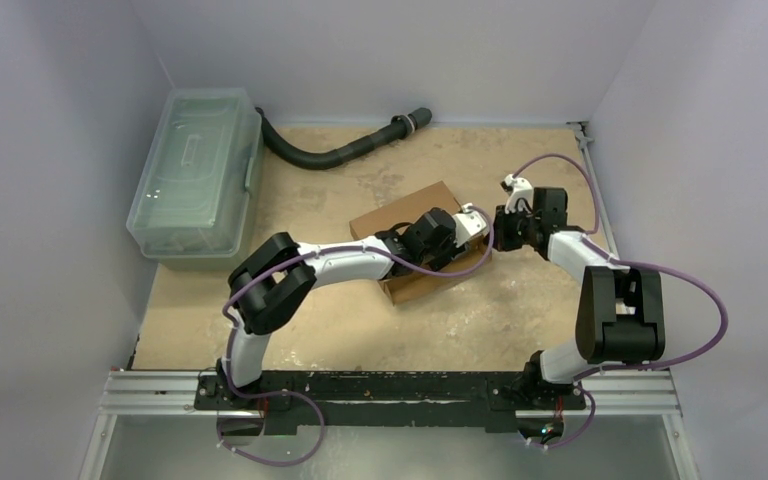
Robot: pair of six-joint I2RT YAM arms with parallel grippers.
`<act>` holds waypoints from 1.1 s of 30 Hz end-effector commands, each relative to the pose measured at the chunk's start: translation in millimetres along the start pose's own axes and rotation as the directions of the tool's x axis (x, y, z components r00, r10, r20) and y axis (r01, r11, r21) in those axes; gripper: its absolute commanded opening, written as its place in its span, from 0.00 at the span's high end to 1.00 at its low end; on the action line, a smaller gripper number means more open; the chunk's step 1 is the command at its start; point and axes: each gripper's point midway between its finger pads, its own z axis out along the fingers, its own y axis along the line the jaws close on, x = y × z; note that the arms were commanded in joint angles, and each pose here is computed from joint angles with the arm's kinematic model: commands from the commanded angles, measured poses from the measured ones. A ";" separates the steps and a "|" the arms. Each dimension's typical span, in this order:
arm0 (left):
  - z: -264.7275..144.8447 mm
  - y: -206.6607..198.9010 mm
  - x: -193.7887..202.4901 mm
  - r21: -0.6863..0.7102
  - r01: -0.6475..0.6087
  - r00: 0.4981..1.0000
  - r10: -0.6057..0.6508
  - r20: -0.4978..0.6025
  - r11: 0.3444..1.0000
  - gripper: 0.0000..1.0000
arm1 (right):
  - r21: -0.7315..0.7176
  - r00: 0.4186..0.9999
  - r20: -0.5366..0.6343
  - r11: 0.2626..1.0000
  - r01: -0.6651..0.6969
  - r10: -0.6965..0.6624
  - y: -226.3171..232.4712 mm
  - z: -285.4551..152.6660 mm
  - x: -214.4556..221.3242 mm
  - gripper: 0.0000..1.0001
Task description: Fold the paper box
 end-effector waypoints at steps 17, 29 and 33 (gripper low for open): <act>11.9 13.5 -14.2 0.035 0.160 0.986 -0.161 0.042 0.986 0.51 | -0.010 0.998 -0.054 1.000 0.015 -0.016 7.2 -5.3 0.0 1.00; 11.5 7.1 -4.1 0.065 0.156 0.988 -0.156 0.002 0.986 0.52 | -0.022 0.996 -0.051 0.998 0.065 -0.066 16.5 -1.8 -1.1 1.00; 11.4 7.0 -4.1 0.069 0.171 0.985 -0.172 0.001 0.983 0.52 | -0.021 0.996 -0.056 0.997 0.069 -0.070 16.0 -1.1 0.1 1.00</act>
